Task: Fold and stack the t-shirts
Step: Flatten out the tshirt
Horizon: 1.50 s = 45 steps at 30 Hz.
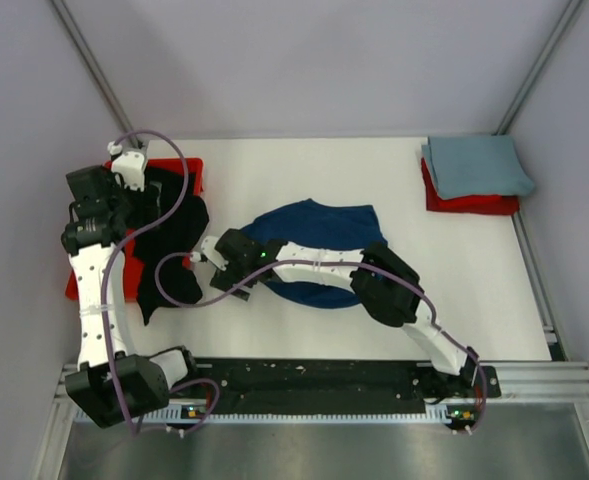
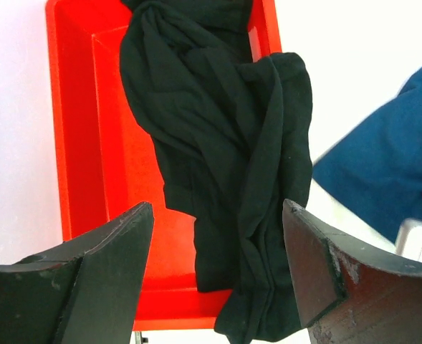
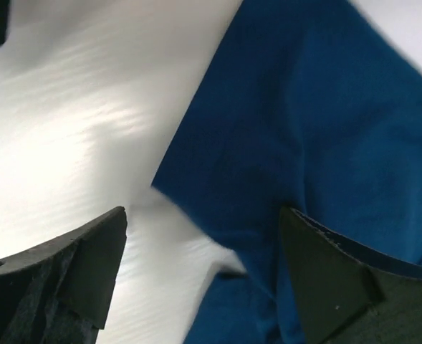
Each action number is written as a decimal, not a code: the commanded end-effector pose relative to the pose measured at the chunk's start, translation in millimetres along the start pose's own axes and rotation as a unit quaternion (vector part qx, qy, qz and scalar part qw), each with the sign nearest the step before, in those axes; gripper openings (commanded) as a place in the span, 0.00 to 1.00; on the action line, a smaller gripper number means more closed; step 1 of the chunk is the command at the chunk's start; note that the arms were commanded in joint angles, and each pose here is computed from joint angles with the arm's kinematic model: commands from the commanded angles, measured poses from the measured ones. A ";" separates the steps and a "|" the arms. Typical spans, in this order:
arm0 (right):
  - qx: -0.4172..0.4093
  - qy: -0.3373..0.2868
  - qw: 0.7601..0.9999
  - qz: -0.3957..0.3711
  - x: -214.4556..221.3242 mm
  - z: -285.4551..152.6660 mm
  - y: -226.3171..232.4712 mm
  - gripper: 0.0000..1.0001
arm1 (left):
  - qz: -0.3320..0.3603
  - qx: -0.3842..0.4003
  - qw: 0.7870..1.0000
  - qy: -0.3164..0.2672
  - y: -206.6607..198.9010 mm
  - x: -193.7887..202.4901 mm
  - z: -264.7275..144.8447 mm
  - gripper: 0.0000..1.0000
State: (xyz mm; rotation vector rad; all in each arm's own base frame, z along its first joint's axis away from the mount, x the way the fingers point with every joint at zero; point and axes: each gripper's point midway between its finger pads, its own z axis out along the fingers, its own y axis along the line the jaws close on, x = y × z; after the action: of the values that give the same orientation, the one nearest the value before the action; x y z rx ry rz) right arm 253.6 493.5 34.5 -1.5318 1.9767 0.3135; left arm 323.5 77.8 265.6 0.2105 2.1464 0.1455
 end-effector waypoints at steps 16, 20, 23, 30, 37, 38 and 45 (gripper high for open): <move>0.052 -0.110 0.985 0.122 -84.0 -71.1 -82.3 0.00 | 0.006 0.049 0.999 -0.018 -19.7 0.0 -10.1 0.75; 0.108 -0.222 0.942 0.226 -115.8 -187.9 -153.9 0.00 | -0.005 0.057 0.998 -0.039 -21.8 -14.6 -14.1 0.75; 0.164 -0.275 0.897 0.303 -91.3 -269.8 -208.9 0.00 | -0.008 0.089 0.994 -0.060 -32.9 -29.5 -19.7 0.74; 0.327 -0.297 0.785 0.434 73.7 -396.6 -260.7 0.00 | 0.030 0.173 0.983 -0.057 -82.8 -40.5 -26.7 0.74; 0.398 -0.293 0.732 0.468 171.0 -427.8 -230.7 0.00 | 0.200 0.340 0.919 0.022 -236.2 2.2 13.4 0.76; 0.399 -0.290 0.734 0.466 174.7 -426.6 -228.0 0.00 | 0.216 0.350 0.911 0.035 -248.1 7.7 25.4 0.76; 0.405 -0.245 0.748 0.465 196.6 -408.2 -221.8 0.00 | 0.265 0.392 0.875 0.100 -299.1 -3.7 126.3 0.75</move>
State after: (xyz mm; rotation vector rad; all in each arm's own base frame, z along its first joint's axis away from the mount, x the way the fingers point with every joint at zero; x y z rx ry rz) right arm 300.2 61.8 264.7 0.1443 1.9103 0.1929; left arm 347.1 -198.7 137.4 1.2347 2.2650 -0.4860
